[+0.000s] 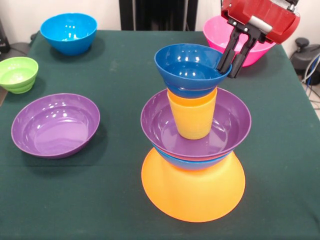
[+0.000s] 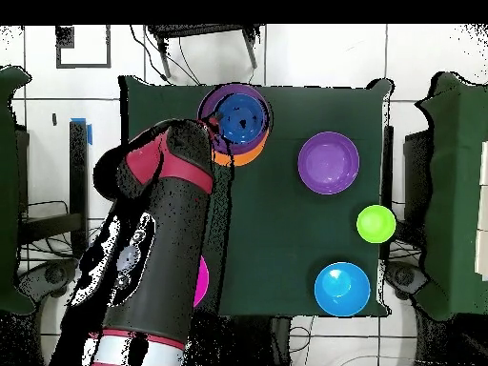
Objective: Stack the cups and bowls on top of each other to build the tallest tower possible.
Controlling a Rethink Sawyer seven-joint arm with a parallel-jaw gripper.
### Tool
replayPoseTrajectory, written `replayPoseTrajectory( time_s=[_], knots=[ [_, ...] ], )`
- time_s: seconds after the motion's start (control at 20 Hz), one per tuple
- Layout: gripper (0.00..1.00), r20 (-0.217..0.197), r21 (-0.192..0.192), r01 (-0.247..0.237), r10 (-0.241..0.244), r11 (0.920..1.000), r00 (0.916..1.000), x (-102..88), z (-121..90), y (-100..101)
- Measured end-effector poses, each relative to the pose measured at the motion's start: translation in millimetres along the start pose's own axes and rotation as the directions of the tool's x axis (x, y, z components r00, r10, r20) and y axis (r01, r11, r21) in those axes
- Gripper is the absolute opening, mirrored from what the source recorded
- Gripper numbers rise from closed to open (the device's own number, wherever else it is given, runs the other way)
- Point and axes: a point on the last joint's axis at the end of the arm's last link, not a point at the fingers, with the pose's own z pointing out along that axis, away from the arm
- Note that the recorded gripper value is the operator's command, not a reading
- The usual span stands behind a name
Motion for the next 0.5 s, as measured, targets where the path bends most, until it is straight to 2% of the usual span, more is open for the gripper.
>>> replayPoseTrajectory(
  time_s=[0.5],
  knots=[
    [0.00,-0.007,-0.008,-0.010,0.010,0.9999,0.9999,1.2,2.1,0.7]
  ],
)
